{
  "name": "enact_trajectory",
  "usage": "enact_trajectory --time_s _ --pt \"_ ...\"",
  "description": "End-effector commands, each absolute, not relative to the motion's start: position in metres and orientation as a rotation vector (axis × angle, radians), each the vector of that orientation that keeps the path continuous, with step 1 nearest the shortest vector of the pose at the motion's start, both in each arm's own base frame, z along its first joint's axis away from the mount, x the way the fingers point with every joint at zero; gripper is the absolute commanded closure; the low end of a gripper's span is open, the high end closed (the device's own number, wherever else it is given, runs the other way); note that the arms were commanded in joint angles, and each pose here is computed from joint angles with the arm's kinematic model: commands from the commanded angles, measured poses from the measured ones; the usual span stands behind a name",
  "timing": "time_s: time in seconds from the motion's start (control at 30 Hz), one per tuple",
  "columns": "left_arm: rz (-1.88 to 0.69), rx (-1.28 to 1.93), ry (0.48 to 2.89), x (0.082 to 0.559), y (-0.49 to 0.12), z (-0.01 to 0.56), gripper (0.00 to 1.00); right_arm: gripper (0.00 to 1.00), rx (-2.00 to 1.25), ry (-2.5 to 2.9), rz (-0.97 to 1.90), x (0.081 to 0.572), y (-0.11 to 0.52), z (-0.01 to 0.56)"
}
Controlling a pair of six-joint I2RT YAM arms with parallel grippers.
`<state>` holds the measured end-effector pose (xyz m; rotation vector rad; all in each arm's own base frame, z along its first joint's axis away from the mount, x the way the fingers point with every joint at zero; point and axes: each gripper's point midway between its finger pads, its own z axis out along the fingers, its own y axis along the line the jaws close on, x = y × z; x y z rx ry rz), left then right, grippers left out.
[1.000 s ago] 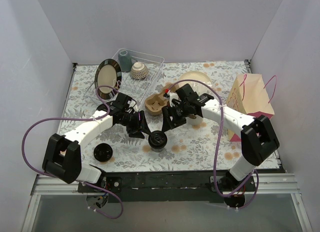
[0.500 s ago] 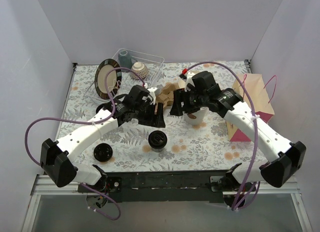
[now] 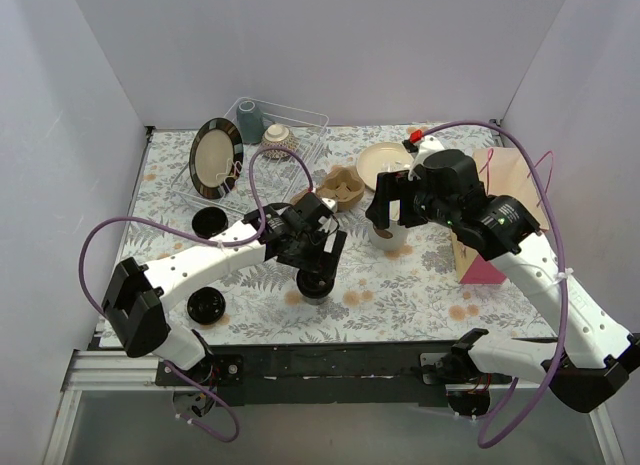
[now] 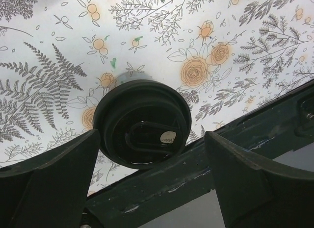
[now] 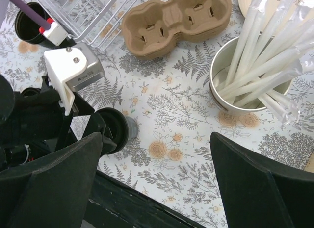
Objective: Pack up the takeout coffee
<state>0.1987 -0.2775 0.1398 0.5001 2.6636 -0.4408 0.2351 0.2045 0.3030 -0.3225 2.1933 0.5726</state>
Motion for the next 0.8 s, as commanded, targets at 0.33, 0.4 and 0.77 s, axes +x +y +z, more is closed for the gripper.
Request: enact_trajectory --time_s 0.33,0.4,0.77 --pt "-0.373 0.503 2.632 0.189 -0.283 0.141 0.20 0.02 -0.267 2.178 0.538 0.243 0.200 0.311" --pt "-0.354 0.510 2.642 0.186 -0.284 0.134 0.20 0.02 -0.260 2.170 0.532 0.244 0.198 0.313" --pt "-0.205 0.517 2.635 0.186 -0.279 0.120 0.22 0.02 -0.229 2.150 0.512 0.241 0.189 0.318"
